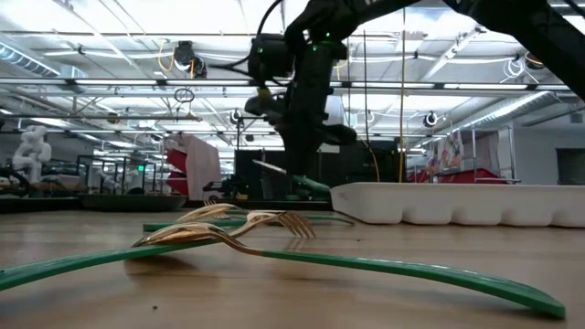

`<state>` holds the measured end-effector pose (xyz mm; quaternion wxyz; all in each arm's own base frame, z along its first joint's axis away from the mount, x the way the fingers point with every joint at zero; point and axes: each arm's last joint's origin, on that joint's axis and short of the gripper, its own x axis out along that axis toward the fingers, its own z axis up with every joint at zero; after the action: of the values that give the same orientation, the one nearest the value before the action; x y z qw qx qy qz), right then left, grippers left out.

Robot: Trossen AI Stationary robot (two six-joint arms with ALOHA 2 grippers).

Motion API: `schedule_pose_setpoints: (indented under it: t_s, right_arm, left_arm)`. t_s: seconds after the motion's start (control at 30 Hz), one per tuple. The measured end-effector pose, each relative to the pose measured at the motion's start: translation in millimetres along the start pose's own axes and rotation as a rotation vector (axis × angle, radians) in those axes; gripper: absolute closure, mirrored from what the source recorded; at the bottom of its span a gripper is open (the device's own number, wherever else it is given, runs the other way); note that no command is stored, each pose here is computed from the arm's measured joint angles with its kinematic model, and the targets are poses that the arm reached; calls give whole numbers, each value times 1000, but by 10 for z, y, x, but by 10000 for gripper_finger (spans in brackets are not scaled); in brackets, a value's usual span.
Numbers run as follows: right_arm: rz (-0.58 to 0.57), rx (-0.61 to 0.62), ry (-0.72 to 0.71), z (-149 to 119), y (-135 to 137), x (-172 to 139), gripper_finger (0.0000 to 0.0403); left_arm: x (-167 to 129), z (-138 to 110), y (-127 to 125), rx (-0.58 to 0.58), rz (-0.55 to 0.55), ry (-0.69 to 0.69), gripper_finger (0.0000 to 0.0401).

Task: Sort silverware
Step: Put the green knife on the silverware organizer

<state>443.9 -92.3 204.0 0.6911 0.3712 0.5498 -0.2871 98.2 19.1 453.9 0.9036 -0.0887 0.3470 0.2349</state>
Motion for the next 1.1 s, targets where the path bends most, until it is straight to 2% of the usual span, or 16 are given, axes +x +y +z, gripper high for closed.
schedule_pose_setpoints:
  t_s: [0.17, 0.33, 0.53, 0.7, 0.83, 0.93, 1.1]
  right_arm:
    - [4, 13, -12, 37, -47, -79, 402]
    - [2, 19, -11, -11, -106, -355, 402]
    - [-53, 72, 20, -127, -293, -782, 402]
    - [-168, 132, 23, -248, -500, -1114, 402]
    - [-195, 169, 34, -305, -638, -1320, 402]
    - [-247, 179, 36, -297, -708, -1335, 402]
    - [-262, 174, 42, -259, -778, -1229, 402]
  left_arm:
    - [0, 0, 2, 2, 6, -2, 373]
    - [0, 0, 2, 1, 7, -2, 373]
    - [1, 2, 5, 1, 21, -5, 373]
    - [1, 2, 7, 1, 28, -8, 373]
    - [1, 2, 8, 1, 28, -8, 373]
    - [0, 2, 8, -1, 29, -8, 373]
    - [0, 2, 9, -7, 30, -9, 373]
